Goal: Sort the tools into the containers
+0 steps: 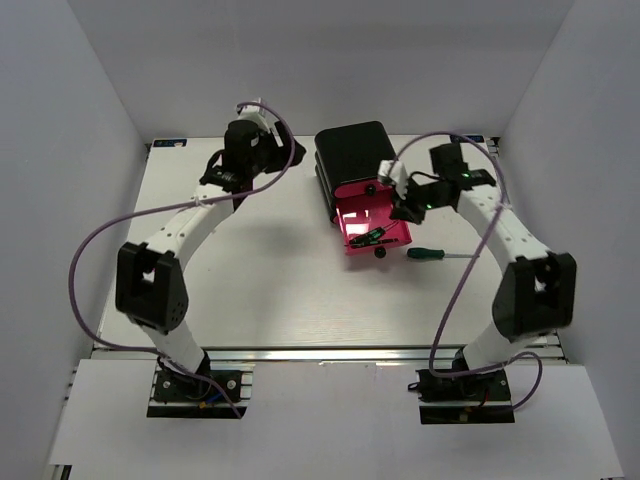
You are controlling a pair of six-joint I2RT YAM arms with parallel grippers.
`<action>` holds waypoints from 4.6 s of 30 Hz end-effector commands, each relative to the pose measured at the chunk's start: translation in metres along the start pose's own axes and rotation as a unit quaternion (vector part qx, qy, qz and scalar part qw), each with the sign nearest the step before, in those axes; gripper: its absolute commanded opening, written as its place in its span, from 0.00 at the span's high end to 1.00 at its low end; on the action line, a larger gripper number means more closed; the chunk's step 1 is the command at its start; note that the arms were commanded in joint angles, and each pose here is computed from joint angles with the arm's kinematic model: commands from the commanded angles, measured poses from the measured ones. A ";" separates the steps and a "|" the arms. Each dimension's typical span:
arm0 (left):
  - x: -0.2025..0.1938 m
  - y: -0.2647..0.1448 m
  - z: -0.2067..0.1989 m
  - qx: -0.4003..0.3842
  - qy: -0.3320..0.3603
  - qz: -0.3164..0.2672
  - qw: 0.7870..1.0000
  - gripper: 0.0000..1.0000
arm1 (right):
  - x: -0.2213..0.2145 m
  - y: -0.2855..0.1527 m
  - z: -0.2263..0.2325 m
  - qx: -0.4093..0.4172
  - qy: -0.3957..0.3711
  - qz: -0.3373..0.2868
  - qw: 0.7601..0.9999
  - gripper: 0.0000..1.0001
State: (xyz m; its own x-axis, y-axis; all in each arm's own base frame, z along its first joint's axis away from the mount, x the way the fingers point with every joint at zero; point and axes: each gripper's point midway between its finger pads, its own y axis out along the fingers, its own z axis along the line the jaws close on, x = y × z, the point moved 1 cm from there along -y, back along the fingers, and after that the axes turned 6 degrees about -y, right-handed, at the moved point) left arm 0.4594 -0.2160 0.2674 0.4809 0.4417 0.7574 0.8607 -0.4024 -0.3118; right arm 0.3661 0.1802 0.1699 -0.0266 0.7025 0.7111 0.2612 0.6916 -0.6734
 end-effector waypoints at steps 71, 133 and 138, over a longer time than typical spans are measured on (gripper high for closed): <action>-0.052 0.181 -0.019 -0.254 0.078 0.087 0.960 0.16 | -0.024 0.065 -0.088 -0.235 0.020 -0.014 0.972 0.84; 0.004 0.171 0.003 -0.204 0.026 0.014 0.979 0.11 | -0.036 0.105 -0.056 -0.241 0.539 -0.205 0.781 0.32; 0.003 0.172 0.004 -0.202 0.023 0.014 0.979 0.11 | -0.048 0.119 -0.065 -0.257 0.549 -0.197 0.771 0.36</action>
State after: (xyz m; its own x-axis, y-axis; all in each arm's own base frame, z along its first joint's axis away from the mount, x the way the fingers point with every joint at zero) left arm 0.6156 -0.2886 0.1943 0.4886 0.4000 0.7754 0.7034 -0.7064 -0.0788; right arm 0.4363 0.2160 0.0528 0.6278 -0.2430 0.7394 0.7337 0.5020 -0.4580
